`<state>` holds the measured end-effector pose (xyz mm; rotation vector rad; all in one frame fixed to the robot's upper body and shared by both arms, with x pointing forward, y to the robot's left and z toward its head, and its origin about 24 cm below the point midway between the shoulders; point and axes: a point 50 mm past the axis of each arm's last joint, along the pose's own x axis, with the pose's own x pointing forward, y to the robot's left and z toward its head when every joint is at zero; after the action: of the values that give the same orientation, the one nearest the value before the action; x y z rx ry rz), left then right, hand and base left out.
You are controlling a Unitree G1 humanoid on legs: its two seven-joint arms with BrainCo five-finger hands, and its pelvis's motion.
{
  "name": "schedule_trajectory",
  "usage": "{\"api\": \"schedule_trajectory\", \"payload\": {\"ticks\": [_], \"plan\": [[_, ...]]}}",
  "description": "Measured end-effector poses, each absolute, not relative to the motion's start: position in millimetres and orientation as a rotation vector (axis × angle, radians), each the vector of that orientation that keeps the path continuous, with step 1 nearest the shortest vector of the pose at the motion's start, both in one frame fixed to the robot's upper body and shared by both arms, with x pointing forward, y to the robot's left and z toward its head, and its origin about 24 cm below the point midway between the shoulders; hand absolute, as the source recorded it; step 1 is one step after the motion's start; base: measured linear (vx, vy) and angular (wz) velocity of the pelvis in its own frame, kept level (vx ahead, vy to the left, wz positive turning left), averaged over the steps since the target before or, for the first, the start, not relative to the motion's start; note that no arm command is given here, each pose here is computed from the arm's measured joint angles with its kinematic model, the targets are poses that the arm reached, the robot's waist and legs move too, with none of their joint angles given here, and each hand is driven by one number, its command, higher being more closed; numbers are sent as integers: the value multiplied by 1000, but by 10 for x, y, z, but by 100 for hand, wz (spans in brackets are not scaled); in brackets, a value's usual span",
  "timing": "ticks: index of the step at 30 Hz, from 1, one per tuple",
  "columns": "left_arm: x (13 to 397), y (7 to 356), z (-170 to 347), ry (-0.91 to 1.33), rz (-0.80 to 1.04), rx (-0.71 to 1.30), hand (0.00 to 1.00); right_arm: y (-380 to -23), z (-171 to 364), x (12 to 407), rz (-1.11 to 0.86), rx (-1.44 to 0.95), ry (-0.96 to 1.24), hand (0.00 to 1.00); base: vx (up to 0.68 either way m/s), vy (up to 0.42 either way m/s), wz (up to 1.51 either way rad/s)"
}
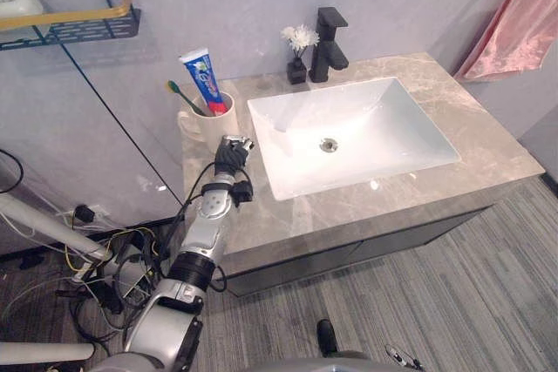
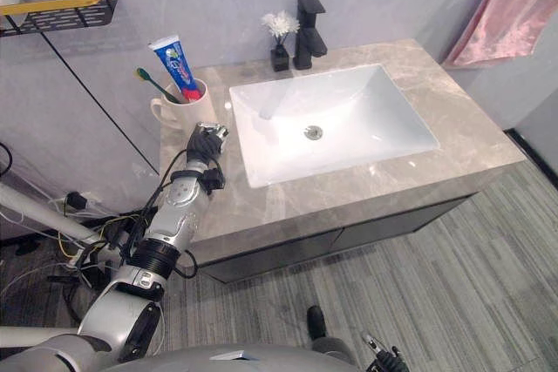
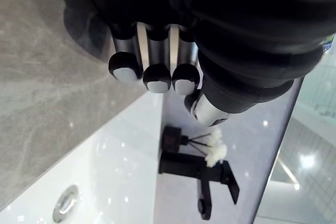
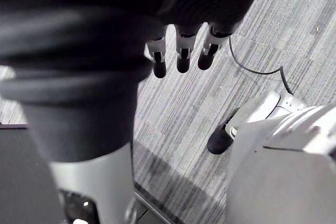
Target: Organize washtable
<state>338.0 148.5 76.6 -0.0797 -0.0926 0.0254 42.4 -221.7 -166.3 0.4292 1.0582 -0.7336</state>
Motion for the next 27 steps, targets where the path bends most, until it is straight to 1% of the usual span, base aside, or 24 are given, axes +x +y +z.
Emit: {"api": "schedule_trajectory", "payload": {"ticks": [6, 13, 27], "plan": [[3359, 1474, 748, -92, 21, -85, 100, -2215, -1664, 425, -732, 429, 1058, 0, 0, 0, 0], [3243, 1476, 683, -101, 6, -101, 100, -2212, -1664, 422, -730, 426, 1060, 0, -2, 1, 2], [3227, 1483, 673, -109, 6, -104, 100, -2202, -1666, 427, -721, 421, 1063, 0, 0, 0, 0]]}}
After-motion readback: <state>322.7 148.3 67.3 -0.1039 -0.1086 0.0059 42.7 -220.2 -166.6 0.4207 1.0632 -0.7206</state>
